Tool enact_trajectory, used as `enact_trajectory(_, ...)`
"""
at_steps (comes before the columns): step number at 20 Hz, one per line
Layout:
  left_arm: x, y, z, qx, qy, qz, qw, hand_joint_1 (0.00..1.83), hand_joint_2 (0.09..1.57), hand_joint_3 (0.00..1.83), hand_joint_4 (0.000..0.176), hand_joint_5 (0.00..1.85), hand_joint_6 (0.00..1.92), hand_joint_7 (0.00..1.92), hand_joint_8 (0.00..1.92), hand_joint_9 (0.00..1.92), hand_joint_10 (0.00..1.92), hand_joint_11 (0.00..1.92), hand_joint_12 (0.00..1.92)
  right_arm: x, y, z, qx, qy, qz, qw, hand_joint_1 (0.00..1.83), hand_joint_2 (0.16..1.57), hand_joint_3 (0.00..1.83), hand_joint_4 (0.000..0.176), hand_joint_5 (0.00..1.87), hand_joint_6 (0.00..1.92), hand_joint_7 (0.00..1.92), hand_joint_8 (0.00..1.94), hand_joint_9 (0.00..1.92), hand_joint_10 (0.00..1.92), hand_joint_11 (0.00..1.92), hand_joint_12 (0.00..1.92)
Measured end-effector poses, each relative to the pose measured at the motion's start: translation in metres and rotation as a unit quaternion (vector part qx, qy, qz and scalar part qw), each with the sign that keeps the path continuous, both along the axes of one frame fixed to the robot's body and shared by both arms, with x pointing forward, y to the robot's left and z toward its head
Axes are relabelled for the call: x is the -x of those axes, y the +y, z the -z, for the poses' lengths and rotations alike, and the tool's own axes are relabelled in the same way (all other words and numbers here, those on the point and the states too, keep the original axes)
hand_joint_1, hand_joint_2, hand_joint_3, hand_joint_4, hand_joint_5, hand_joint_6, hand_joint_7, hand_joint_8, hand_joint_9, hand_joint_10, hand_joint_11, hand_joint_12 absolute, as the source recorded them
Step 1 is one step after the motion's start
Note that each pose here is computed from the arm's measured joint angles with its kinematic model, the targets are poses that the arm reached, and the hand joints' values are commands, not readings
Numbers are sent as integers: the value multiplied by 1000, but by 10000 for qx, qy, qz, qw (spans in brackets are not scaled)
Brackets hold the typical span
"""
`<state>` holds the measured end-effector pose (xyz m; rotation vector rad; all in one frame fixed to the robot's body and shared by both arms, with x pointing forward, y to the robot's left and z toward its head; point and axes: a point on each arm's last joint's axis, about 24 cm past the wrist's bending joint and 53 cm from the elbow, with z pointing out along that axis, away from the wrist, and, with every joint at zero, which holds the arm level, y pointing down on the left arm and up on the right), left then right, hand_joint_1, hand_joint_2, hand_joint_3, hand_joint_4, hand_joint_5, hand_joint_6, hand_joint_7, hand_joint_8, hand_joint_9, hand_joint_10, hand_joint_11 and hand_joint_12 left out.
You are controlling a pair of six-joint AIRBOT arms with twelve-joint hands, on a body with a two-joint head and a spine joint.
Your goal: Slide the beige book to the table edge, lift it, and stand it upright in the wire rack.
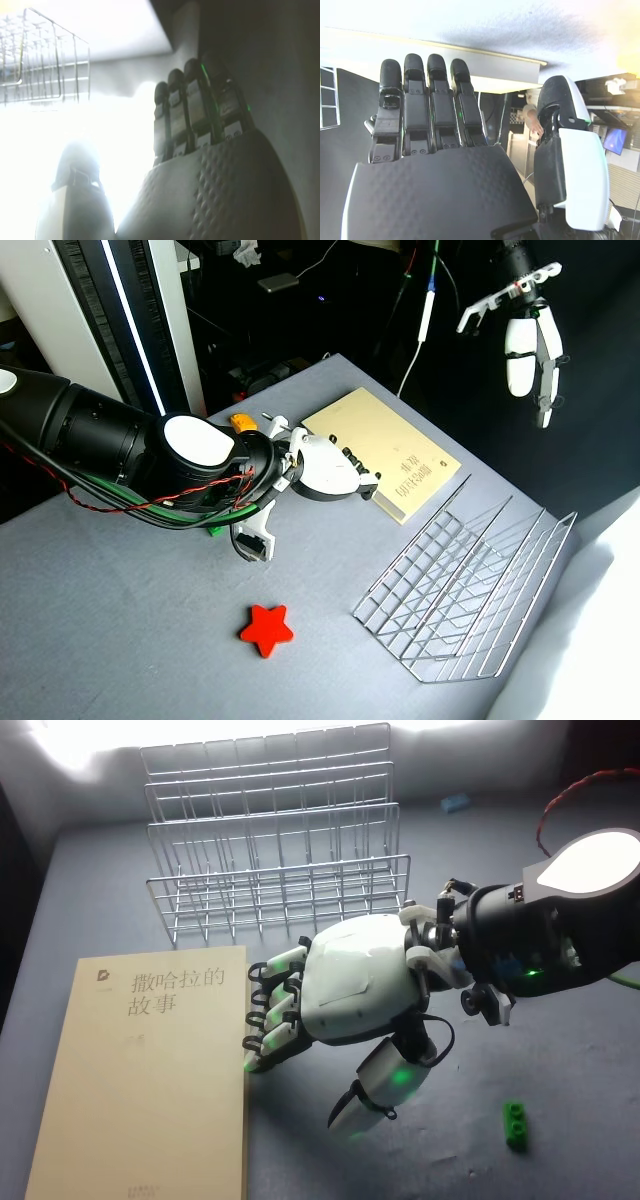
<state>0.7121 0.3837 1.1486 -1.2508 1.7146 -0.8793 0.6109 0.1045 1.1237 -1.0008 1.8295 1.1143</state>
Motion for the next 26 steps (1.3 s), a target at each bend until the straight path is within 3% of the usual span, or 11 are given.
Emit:
enact_trajectory(2,-5,3,-8,60,-134,-109,9998,199,1171,0,0,336,1,329,3,295,4,0,665,-2,2,1,0,-1,22,10000,160,1105,2,0,309,1,340,2,341,5,0,906)
enact_trajectory(3,-6,9,-11,-27,-192,-199,9996,199,1171,0,0,336,1,329,2,295,4,0,664,-3,3,1,1,-7,30,10000,160,1105,2,0,309,0,340,2,341,5,0,907)
enact_trajectory(5,-6,20,-10,-711,-143,-59,9973,198,1167,0,0,347,5,343,8,303,6,0,665,-2,7,1,-5,-6,9,10000,118,1120,2,0,329,2,359,2,368,6,17,986)
enact_trajectory(7,-9,23,-5,-1073,-63,147,9941,199,1166,0,0,350,6,347,9,305,7,0,666,-2,12,-3,-29,-56,-27,10000,107,1124,1,0,334,1,364,1,375,5,18,1014)
enact_trajectory(9,-13,20,-2,-1207,-64,348,9921,206,1155,0,0,359,4,349,4,306,3,0,719,-2,20,-12,-114,-88,-57,9999,118,1127,1,0,336,2,372,3,386,7,3,1007)
enact_trajectory(13,-27,17,-18,-1020,-538,525,9919,208,1152,0,0,362,3,349,2,306,2,0,735,-2,25,-16,-138,-130,-84,9998,119,1128,2,0,336,1,373,3,388,7,0,1001)
enact_trajectory(16,-29,24,-33,-839,-900,432,9915,183,1163,2,0,360,1,338,1,292,2,0,675,0,28,-16,-149,-116,-112,9998,131,1128,1,0,321,1,351,1,357,2,0,943)
enact_trajectory(22,-21,38,-37,-492,-994,72,9938,184,1159,0,0,384,6,370,7,318,7,0,729,1,28,-9,-142,26,-61,9999,125,1131,1,0,336,4,362,3,359,2,0,851)
enact_trajectory(26,-23,37,-45,-256,-1180,-18,9927,197,1155,0,0,378,1,369,3,333,8,0,752,2,31,-7,-122,4,-74,9999,133,1126,0,0,332,1,356,0,352,0,0,827)
